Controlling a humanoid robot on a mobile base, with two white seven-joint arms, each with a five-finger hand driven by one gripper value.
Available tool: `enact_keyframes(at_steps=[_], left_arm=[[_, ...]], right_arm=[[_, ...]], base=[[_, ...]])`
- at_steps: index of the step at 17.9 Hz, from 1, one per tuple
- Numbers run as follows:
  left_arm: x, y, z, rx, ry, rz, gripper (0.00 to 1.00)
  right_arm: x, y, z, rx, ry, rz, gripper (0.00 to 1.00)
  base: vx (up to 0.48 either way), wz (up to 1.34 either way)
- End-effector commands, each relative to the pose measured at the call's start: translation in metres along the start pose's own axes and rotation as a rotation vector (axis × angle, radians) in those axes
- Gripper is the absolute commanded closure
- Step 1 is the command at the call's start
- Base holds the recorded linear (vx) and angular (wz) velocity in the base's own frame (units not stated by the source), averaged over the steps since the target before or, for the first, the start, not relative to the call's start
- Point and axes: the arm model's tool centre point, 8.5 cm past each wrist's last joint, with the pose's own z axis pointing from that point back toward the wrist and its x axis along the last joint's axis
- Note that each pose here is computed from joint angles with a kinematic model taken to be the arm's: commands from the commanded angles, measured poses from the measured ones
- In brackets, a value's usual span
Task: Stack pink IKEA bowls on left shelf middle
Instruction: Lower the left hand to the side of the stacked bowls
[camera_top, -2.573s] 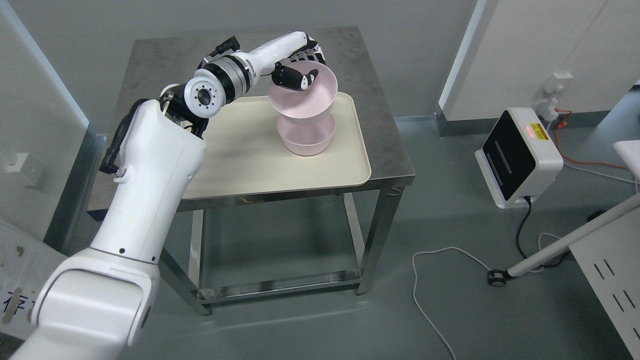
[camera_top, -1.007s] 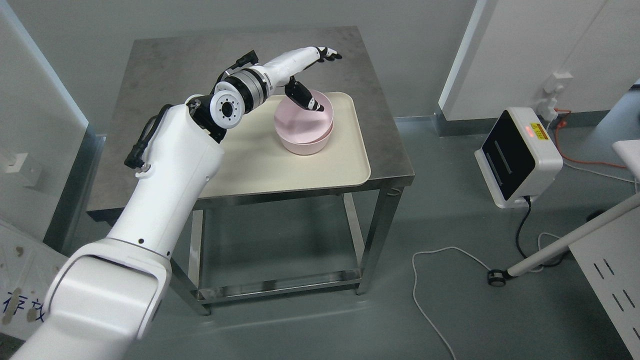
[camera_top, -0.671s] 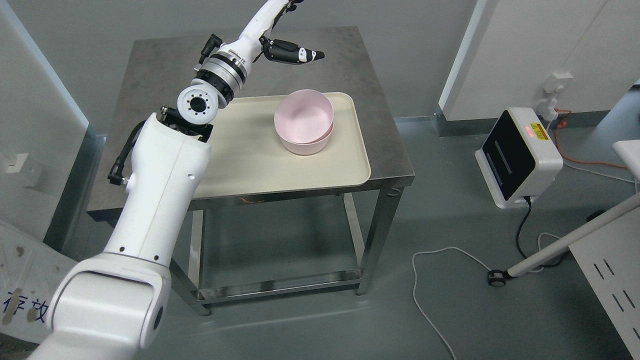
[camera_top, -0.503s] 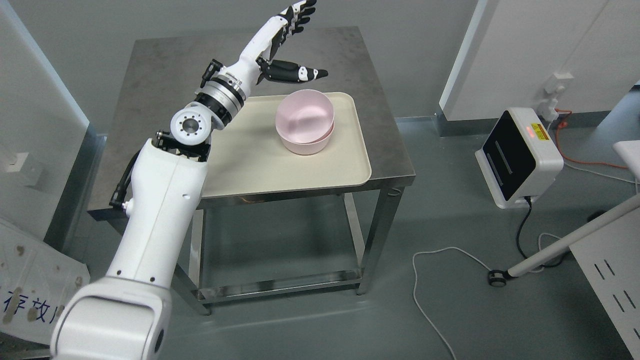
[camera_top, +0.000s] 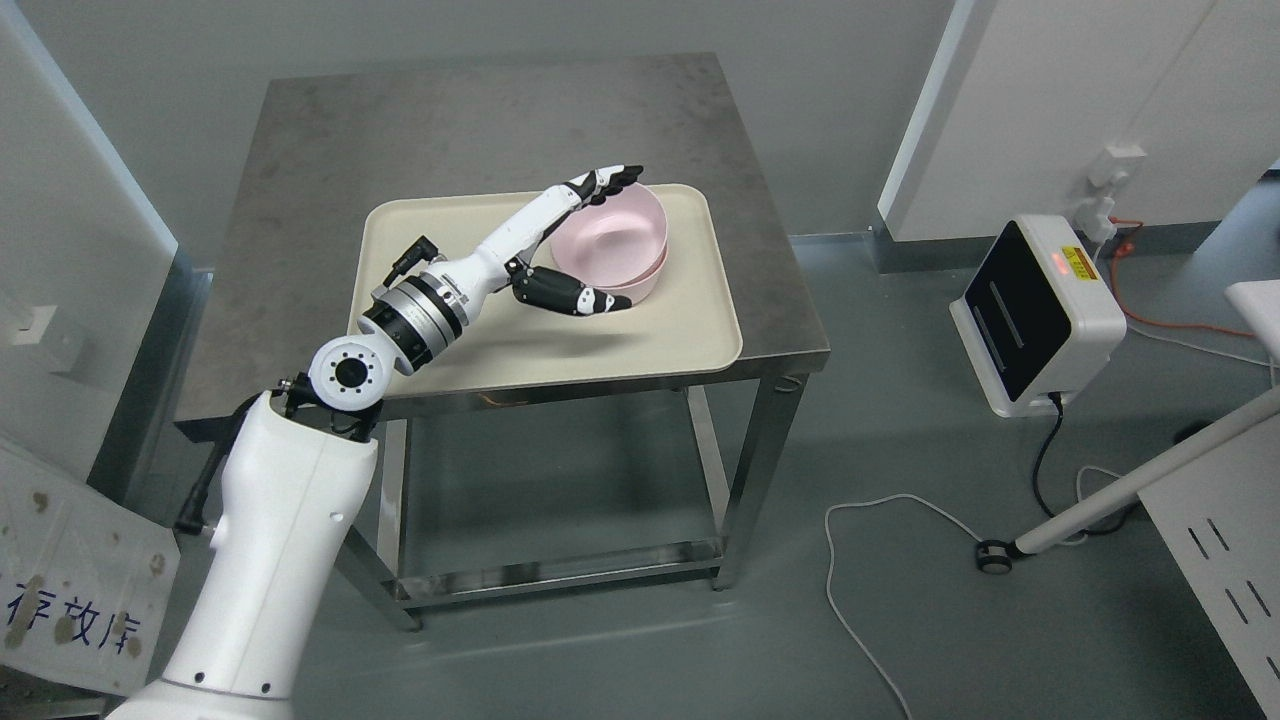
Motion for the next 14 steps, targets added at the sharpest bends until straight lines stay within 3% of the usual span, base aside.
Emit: enact_keyframes(at_steps=[1,4,8,14], left_arm=[[0.025,-0.006,0.005,-0.128,0.084,-0.375,0.1],[0.028,-0.005,-0.016,-0.156,0.195,-0.405,0.1],[0.018,0.007,-0.023,-0.194,0.281,-0.47,0.17],[0.026,-0.011,-0.047,-0.237,0.279,-0.451,0.33]], right_arm=[[0.0,-0.011,0.0,-0.013,0.001,0.001,0.0],[0.0,-0.011,0.0,-0.012,0.001,0.001,0.0],[0.0,-0.011,0.0,-0.013,0.001,0.001,0.0],[0.0,-0.011,0.0,-0.013,0.001,0.003,0.0]], base=[[0.0,0.0],[0.0,0.0],[0.0,0.0],[0.0,0.0]])
